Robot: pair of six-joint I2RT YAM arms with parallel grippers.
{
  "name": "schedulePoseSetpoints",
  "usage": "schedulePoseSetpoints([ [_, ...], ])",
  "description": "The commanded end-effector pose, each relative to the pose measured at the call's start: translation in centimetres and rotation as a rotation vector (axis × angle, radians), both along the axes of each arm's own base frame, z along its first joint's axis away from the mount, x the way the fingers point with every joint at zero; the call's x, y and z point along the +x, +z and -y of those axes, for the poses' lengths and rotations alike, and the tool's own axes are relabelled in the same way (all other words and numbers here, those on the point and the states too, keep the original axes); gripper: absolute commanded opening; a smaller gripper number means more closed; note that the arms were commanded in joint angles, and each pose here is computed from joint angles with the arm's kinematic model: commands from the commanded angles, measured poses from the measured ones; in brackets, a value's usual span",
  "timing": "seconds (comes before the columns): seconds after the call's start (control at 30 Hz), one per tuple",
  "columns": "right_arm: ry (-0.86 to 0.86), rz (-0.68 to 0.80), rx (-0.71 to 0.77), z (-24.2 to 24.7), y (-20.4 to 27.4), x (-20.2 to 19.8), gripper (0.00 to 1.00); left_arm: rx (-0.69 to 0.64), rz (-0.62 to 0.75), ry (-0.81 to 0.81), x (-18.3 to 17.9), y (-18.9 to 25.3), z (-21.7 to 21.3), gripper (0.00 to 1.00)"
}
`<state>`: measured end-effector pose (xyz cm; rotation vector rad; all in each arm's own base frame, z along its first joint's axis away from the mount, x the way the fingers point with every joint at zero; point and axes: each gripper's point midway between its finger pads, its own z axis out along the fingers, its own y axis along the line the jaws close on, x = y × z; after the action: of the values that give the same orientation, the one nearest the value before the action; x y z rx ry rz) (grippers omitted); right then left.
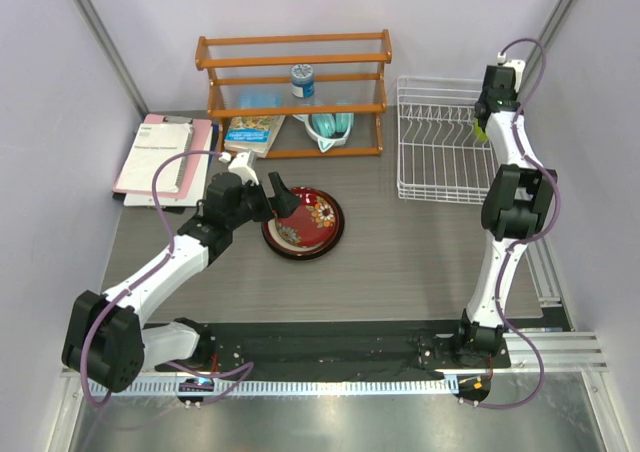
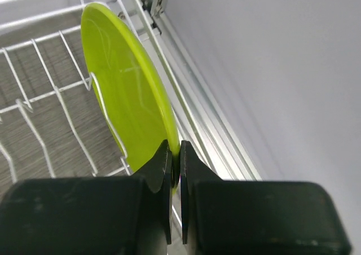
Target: Unload the plates from the dish rack
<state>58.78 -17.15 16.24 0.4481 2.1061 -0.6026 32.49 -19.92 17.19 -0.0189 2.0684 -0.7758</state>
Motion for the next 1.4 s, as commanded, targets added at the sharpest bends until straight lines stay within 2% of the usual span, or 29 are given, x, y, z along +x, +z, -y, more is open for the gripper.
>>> schedulePoseSetpoints([
  [0.0,-0.052,0.315,-0.109,-0.6,13.9,-1.3,0.01,-0.012,0.059,-0.005,0.1,1.7,0.0,0.99],
  [0.2,-0.104,0.312,-0.175,-0.9,16.7,-3.6,0.01,-0.027,0.058,-0.004,-0.1,1.9,0.0,0.99],
  [0.33,-0.089,0.352,-0.125,-2.5,18.7,-5.5,0.01,-0.046,0.057,-0.005,-0.3,2.1,0.1,0.99],
  [0.37,-0.075,0.389,-0.1,-3.0,20.5,-6.6,0.01,-0.052,0.058,-0.008,-0.4,2.2,0.2,0.99],
  [0.43,0.004,0.399,-0.006,-5.5,20.2,-7.1,0.01,-0.071,0.063,-0.007,-0.6,2.6,0.3,0.99],
  [0.47,0.033,0.439,0.008,-6.6,22.4,-8.7,0.01,-0.078,0.06,-0.014,-0.8,2.6,0.4,1.0],
  [0.57,0.139,0.417,0.074,-11.4,21.8,-10.9,0.01,-0.105,0.07,-0.019,-1.1,3.3,0.5,1.0],
  [0.6,0.193,0.463,0.102,-13.5,23.8,-12.7,0.01,-0.116,0.079,-0.025,-1.2,3.6,0.6,0.99],
  [0.67,0.265,0.445,0.169,-16.1,22.3,-14.2,0.01,-0.14,0.092,-0.023,-1.5,4.1,0.6,0.99],
  [0.7,0.293,0.49,0.197,-16.8,23.9,-16.2,0.01,-0.145,0.09,-0.023,-1.6,4.0,0.6,0.99],
  [0.77,0.377,0.463,0.302,-19.6,22.1,-17.8,0.01,-0.169,0.11,-0.027,-1.7,4.7,0.7,0.99],
  [1.0,0.581,0.406,0.527,-25.0,18.4,-24.2,0.01,-0.254,0.151,-0.016,-1.6,5.8,1.0,0.99],
  [1.17,0.696,0.348,0.67,-28.4,15.6,-26.3,0.01,-0.34,0.195,-0.07,-1.5,7.6,2.4,0.99],
  [1.37,0.774,0.305,0.796,-31.2,13.6,-27.6,0.01,-0.347,0.175,-0.097,-1.1,6.8,4.1,0.99],
])
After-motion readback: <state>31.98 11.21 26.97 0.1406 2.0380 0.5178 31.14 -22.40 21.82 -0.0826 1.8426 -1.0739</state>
